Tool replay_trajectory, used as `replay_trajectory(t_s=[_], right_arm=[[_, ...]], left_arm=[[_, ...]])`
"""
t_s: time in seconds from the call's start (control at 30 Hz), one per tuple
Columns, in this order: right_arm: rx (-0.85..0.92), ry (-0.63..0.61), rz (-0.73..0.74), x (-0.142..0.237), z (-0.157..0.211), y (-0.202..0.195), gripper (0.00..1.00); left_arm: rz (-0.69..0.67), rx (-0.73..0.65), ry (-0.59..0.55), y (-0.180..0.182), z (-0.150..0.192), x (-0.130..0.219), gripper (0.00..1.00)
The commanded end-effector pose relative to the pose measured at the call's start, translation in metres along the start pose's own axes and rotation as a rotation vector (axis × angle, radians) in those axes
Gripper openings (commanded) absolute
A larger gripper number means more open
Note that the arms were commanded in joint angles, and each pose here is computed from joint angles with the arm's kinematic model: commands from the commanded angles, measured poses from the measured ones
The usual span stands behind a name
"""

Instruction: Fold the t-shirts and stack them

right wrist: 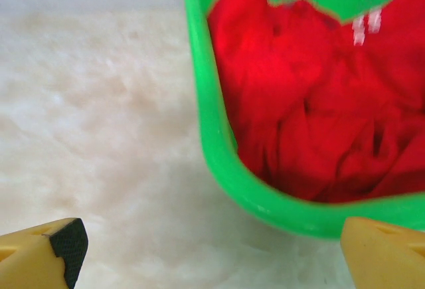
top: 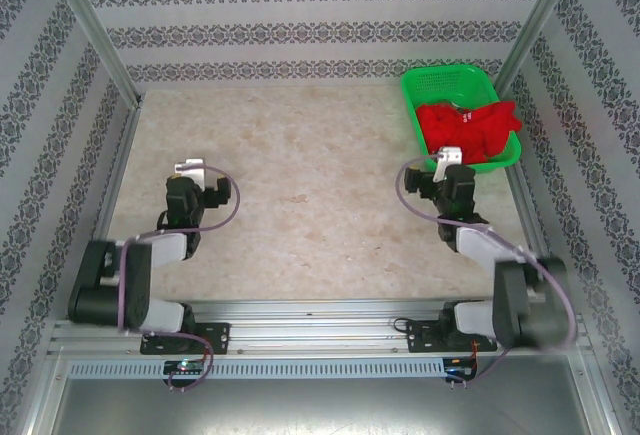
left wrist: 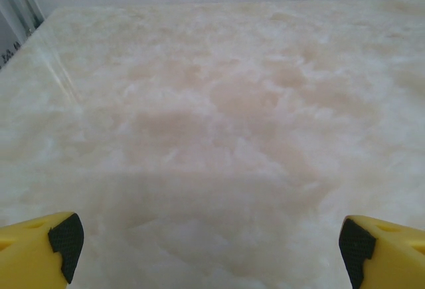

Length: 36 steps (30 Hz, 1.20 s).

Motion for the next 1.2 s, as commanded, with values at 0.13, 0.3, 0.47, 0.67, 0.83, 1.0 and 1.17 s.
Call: replay_trajectory(t_s=[0.13, 0.3, 0.47, 0.67, 0.83, 1.0, 1.17], right_arm=[[-0.227, 0.207, -0.105, 0.096, -0.040, 0.024, 0.98], [-0.293, 0.310, -0.093, 0.109, -0.074, 0.012, 0.98], [-0.403, 0.470, -0.054, 0.061, -0.091, -0.017, 0.98], [-0.619, 0.611, -0.075, -0.020, -0.075, -0.041, 0.89], [-0.695, 0.631, -0.030, -0.069, -0.059, -0.060, 0.84], [-0.793, 0.657, -0.025, -0.107, -0.033, -0.071, 0.76], [-0.840, 0.664, -0.027, -0.135, -0.020, -0.075, 0.69]], left_arm=[[0.051, 0.253, 0.138, -0.027, -0.085, 0.065, 1.00], [0.089, 0.323, 0.333, -0.060, -0.098, 0.084, 1.00], [0.195, 0.217, 0.431, -0.117, -0.112, 0.090, 1.00], [0.372, 0.138, 0.384, -0.174, -0.133, 0.107, 1.00], [0.477, 0.115, 0.290, -0.191, -0.149, 0.136, 1.00], [0.550, 0.108, 0.187, -0.187, -0.166, 0.169, 1.00], [0.533, 0.103, 0.117, -0.166, -0.180, 0.194, 1.00]])
Point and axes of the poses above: each hand's point on the last joint's axis, 136 mm out from that joint toward the fingers, its own x axis back along the fingers, its own y axis along the line the jaws close on, z = x × y, the point moved 2 cm from there along x, back along the fingers, and after that the axes turned 3 degrees about x, right-handed, at the moved point
